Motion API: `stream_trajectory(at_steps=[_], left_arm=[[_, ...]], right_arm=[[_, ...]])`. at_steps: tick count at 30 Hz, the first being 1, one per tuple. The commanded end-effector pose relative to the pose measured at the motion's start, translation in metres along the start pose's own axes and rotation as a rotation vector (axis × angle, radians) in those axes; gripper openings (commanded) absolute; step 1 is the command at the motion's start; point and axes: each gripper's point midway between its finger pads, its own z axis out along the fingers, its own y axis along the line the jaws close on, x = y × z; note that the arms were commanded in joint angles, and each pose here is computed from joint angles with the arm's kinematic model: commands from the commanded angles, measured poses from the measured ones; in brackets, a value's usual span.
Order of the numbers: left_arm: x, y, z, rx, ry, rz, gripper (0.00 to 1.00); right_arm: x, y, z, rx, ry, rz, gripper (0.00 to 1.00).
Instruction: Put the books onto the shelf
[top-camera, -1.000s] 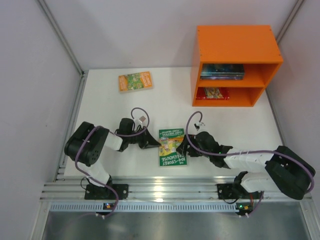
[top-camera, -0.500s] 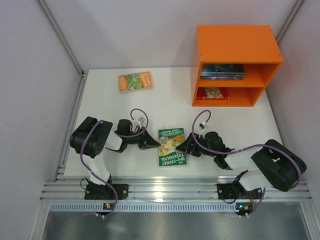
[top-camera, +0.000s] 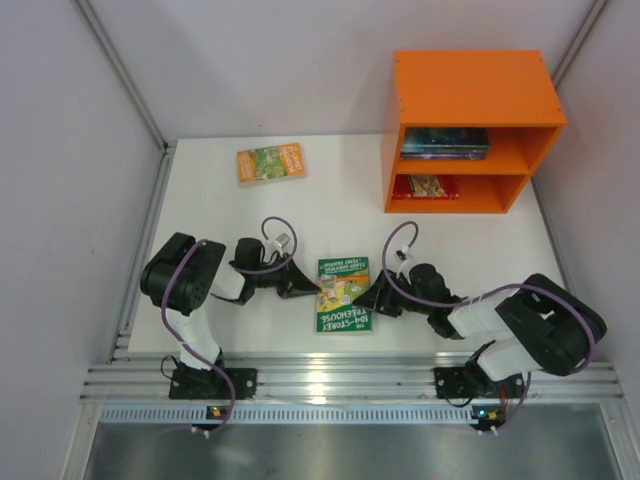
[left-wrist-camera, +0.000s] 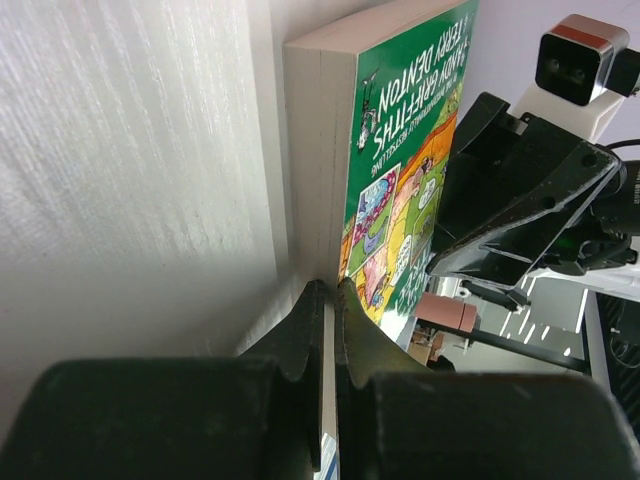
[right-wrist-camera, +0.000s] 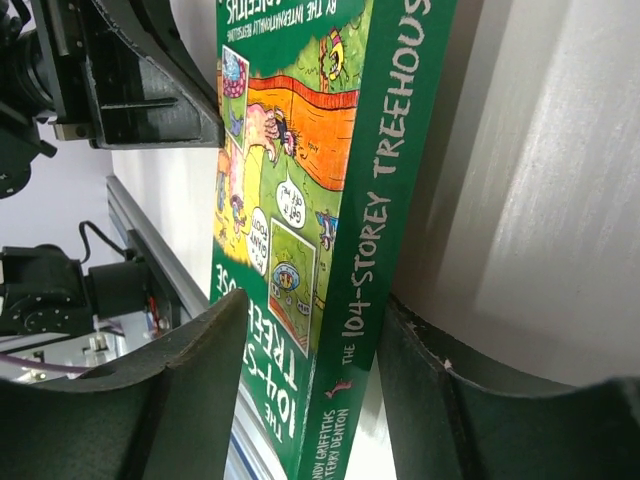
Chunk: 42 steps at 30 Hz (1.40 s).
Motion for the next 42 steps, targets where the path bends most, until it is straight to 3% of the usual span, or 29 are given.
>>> stream_trajectory(at_steps=[1,9,34,37,42], left_arm=[[0.026,0.082,-0.005,-0.309,-0.02,-0.111,0.02],[0.03,0.078,-0.002,-0.294,0.01,-0.104,0.04],[0.025,0.084,-0.001,-0.338,0.033,-0.071,0.04],[0.025,0.084,-0.001,-0.339,0.033,-0.072,0.04],[0.02,0.079,0.0,-0.327,0.027,-0.067,0.04]], right_arm=[[-0.013,0.03,0.005,-0.126,-0.022,-0.007,0.52],[-0.019,0.037,0.012,-0.2,-0.033,0.047,0.47],[-0.036,0.025,0.006,-0.295,-0.058,0.131,0.49],[-0.039,0.024,0.005,-0.296,-0.068,0.132,0.44],[-0.04,0.03,0.003,-0.327,-0.066,0.114,0.23]])
